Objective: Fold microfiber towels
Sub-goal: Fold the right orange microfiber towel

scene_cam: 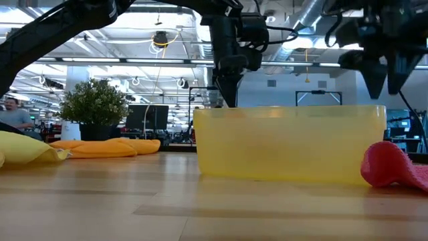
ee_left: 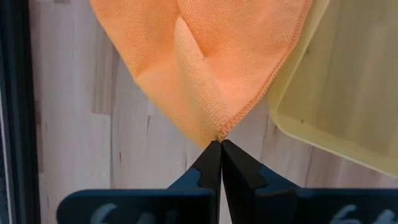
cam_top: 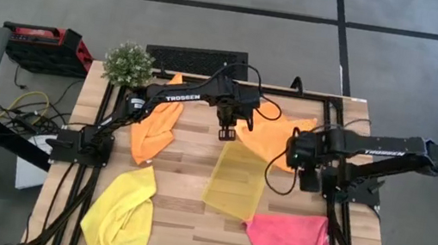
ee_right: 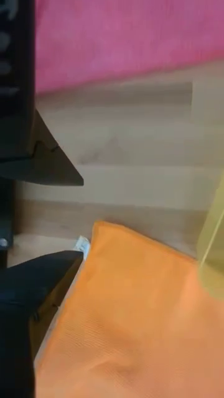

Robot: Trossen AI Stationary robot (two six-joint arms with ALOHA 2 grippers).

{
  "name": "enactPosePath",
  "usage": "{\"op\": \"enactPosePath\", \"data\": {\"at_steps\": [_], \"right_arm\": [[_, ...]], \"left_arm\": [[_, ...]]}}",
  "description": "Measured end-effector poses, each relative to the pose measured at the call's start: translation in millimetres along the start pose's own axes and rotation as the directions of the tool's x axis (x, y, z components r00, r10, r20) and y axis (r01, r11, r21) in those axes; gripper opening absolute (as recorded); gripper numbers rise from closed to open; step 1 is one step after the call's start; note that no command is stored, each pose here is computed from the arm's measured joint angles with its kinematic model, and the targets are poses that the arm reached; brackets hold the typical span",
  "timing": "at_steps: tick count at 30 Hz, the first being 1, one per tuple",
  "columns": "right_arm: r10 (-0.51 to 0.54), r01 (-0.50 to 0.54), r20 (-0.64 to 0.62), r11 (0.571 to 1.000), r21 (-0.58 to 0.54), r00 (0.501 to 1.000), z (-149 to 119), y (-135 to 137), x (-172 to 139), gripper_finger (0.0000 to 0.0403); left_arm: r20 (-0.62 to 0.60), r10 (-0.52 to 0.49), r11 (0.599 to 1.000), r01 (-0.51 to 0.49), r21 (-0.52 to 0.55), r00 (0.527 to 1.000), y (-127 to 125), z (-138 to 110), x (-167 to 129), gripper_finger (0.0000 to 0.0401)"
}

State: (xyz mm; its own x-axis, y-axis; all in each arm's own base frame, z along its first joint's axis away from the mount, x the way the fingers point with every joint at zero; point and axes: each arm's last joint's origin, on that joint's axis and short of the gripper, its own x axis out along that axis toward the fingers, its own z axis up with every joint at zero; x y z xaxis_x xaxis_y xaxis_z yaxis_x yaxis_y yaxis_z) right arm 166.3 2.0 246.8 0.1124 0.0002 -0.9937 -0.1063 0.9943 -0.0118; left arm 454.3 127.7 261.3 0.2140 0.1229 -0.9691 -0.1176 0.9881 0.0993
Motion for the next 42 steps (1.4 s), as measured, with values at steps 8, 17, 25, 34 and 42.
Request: {"op": "enactPosePath", "data": {"at_steps": [8, 17, 25, 34, 42], "right_arm": [[-0.055, 0.056, -0.021, 0.997, 0.053, 0.998, -5.0, 4.4, 32.7, 0.0199], [-0.073, 0.068, 0.021, 0.978, 0.195, 0.997, 5.2, -2.9, 41.0, 0.0196], [-0.038, 0.072, -0.148, 0.970, 0.233, 0.988, 17.4, -4.7, 71.1, 0.0189], [-0.018, 0.090, -0.279, 0.965, 0.248, 0.960, 25.5, -10.8, 98.6, 0.0187], [-0.010, 0.099, -0.345, 0.966, 0.241, 0.938, 30.3, -11.5, 119.0, 0.0178]], "left_arm": [[-0.004, 0.000, 1.000, 0.000, 0.001, 1.000, -0.2, -0.3, 0.0, 0.0000], [-0.008, -0.002, 1.000, 0.002, -0.007, 1.000, -0.3, -0.7, 0.0, 0.0000], [0.000, -0.001, 1.000, 0.001, -0.004, 1.000, 0.8, -1.7, -5.0, 0.0000], [0.018, 0.003, 1.000, -0.003, 0.022, 1.000, 5.4, -3.6, -14.1, 0.0000], [0.016, 0.006, 1.000, -0.006, 0.010, 1.000, 11.6, -5.4, -15.3, 0.0000]]}}
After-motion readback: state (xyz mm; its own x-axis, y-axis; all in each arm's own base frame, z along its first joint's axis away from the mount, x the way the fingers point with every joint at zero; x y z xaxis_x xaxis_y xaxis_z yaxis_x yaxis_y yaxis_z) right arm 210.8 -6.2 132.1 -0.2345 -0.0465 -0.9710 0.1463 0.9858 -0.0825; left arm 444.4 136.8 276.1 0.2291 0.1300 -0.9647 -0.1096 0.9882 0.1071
